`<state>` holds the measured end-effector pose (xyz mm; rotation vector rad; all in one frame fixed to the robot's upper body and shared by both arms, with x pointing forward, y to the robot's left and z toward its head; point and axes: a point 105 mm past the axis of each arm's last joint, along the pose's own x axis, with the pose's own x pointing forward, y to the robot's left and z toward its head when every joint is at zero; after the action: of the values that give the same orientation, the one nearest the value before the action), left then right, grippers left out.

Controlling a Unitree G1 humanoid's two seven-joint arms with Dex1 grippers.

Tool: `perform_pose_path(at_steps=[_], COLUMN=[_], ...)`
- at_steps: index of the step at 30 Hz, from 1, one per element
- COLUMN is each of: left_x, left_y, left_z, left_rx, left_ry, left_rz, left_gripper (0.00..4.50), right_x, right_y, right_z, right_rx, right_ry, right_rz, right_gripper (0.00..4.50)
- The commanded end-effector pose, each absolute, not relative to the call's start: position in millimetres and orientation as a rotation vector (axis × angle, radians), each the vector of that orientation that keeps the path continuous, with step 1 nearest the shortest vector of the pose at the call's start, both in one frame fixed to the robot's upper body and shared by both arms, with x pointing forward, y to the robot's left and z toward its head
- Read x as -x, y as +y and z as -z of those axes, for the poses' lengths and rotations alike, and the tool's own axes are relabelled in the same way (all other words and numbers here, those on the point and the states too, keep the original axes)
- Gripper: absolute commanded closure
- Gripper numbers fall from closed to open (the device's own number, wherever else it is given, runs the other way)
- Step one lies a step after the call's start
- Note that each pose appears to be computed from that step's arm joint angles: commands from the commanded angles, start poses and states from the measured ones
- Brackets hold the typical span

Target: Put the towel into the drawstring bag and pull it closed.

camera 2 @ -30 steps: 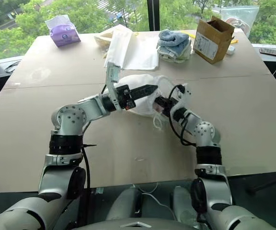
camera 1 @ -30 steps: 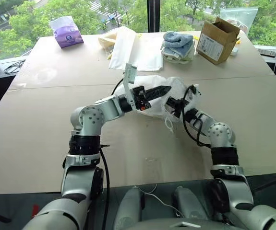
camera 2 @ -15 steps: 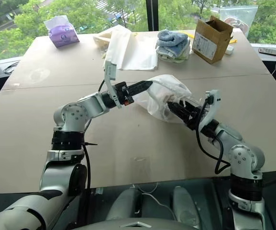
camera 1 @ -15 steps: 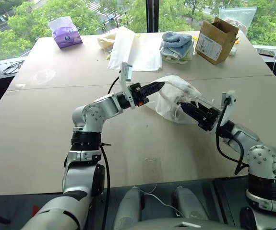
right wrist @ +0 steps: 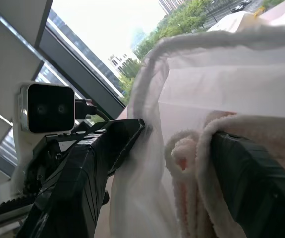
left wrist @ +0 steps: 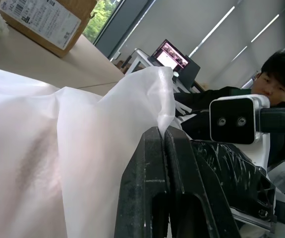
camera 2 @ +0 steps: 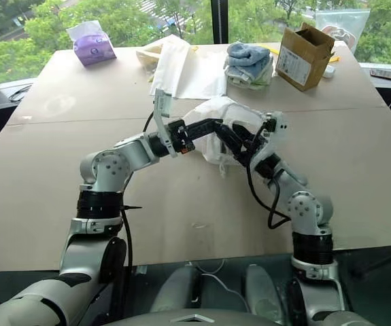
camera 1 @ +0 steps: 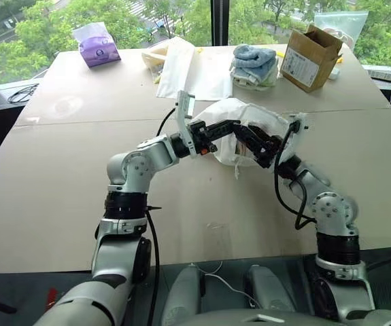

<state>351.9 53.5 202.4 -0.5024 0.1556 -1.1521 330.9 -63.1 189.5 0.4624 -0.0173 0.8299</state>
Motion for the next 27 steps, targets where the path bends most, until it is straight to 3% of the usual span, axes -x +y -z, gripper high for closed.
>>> perform_pose_path(at_steps=[1, 10, 13, 19, 27], left_x=[-345.7, -346.3, -346.7, -346.3, -346.2], left_y=[46.8, 39.7, 39.1, 38.4, 37.1], left_z=[-218.1, -217.9, -217.9, -217.7, -218.2], left_rx=[0.475, 0.482, 0.482, 0.485, 0.484], left_ry=[0.091, 0.087, 0.086, 0.087, 0.089], left_rz=[1.19, 1.198, 1.199, 1.202, 1.206], left_gripper=[4.5, 4.5, 4.5, 4.5, 4.5], right_x=[-304.6, -294.2, -296.2, -297.4, -300.3], right_y=[-49.3, -100.6, -127.9, -168.6, -161.5], right_z=[-206.6, -249.4, -259.0, -232.5, -204.7], right_rx=[-0.259, -0.098, -0.101, 0.083, 0.117], right_ry=[-0.069, -0.292, -0.345, -0.233, -0.145], right_rz=[-0.958, -0.767, -0.628, -0.455, -0.483], right_gripper=[1.12, 1.12, 1.12, 1.12, 1.12])
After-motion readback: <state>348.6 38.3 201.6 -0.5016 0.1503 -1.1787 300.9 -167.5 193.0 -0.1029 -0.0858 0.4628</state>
